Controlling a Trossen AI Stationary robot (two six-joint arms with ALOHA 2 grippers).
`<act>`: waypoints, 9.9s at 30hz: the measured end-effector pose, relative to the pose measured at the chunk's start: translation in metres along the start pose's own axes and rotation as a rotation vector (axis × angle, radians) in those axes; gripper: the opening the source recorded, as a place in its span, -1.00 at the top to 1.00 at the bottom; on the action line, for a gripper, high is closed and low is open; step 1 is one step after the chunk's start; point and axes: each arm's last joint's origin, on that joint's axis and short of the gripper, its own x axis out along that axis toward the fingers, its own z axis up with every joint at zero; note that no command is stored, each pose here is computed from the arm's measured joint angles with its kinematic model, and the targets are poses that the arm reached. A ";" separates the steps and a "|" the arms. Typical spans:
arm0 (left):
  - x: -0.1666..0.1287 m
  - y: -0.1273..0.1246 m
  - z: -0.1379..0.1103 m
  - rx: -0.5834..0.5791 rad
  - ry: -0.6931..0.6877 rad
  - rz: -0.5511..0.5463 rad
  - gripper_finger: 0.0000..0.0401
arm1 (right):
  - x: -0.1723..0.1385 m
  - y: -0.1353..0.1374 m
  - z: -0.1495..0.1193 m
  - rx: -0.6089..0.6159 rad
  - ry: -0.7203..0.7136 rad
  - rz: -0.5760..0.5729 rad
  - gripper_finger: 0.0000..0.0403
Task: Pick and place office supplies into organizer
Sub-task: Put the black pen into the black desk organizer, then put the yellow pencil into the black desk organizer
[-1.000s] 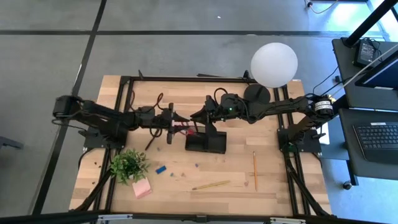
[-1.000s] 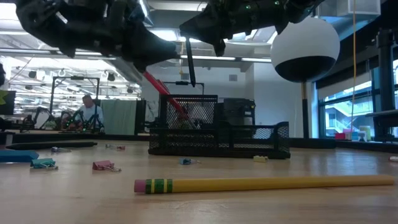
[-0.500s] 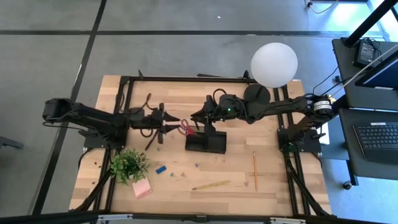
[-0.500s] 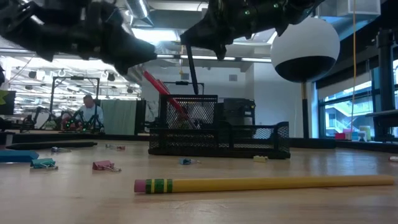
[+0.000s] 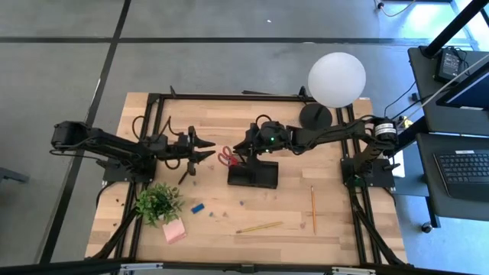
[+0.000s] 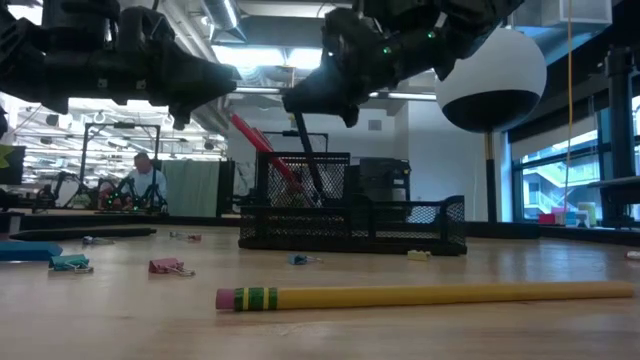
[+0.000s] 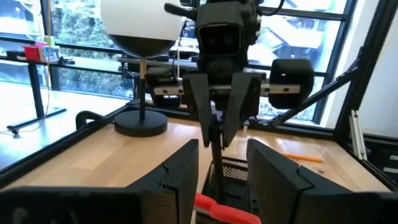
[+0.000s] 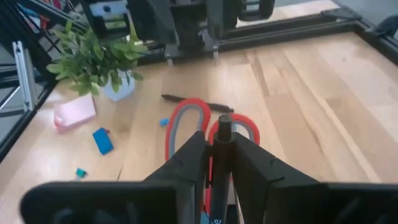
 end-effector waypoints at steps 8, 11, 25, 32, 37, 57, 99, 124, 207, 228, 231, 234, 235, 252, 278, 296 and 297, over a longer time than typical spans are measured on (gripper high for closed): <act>0.000 0.000 0.000 0.000 -0.002 0.017 0.35 | 0.001 -0.001 -0.008 0.008 0.073 -0.006 0.64; 0.000 0.001 0.000 0.000 -0.002 0.017 0.35 | 0.003 0.000 -0.010 0.006 0.084 0.003 0.64; 0.000 0.000 0.000 0.000 -0.001 0.017 0.35 | 0.015 0.002 -0.027 -0.019 0.144 0.011 0.60; 0.000 0.001 0.000 0.000 -0.001 0.017 0.35 | 0.018 0.003 -0.030 -0.019 0.149 0.014 0.59; 0.000 0.001 0.000 0.000 -0.001 0.018 0.35 | 0.018 0.003 -0.030 -0.020 0.150 0.014 0.59; 0.000 0.001 0.000 0.000 -0.005 0.047 0.35 | 0.018 0.003 -0.030 -0.022 0.151 0.014 0.50; -0.001 0.007 0.001 0.005 -0.028 0.239 0.35 | -0.129 0.048 -0.043 1.034 0.754 -0.785 0.12; -0.001 0.008 0.001 -0.081 -0.044 0.275 0.35 | -0.156 0.062 -0.126 1.261 0.771 -0.748 0.12; -0.001 0.009 0.001 -0.078 -0.048 0.303 0.35 | -0.128 0.072 -0.161 1.279 0.886 -0.926 0.81; -0.001 0.009 0.001 -0.078 -0.048 0.304 0.35 | -0.132 0.074 -0.149 1.234 0.888 -0.887 0.84; -0.001 0.009 0.001 -0.078 -0.048 0.304 0.35 | -0.135 0.075 -0.142 1.204 0.908 -0.914 0.84; -0.001 0.009 0.001 -0.078 -0.048 0.304 0.35 | -0.134 0.078 -0.130 1.182 0.890 -0.913 0.84; -0.001 0.009 0.001 -0.078 -0.048 0.304 0.35 | -0.134 0.078 -0.126 1.162 0.879 -0.914 0.84; -0.001 0.009 0.001 -0.078 -0.049 0.311 0.35 | -0.121 0.055 0.020 0.711 0.376 -0.755 0.84; -0.001 0.009 0.000 -0.074 -0.032 0.313 0.35 | -0.042 0.048 0.091 -0.010 -0.041 -0.269 0.84; -0.001 0.009 0.000 -0.074 -0.032 0.313 0.35 | 0.007 0.047 0.050 -0.036 0.112 -0.234 0.84; -0.001 0.009 0.000 -0.074 -0.032 0.313 0.35 | 0.009 0.046 0.048 -0.036 0.116 -0.235 0.84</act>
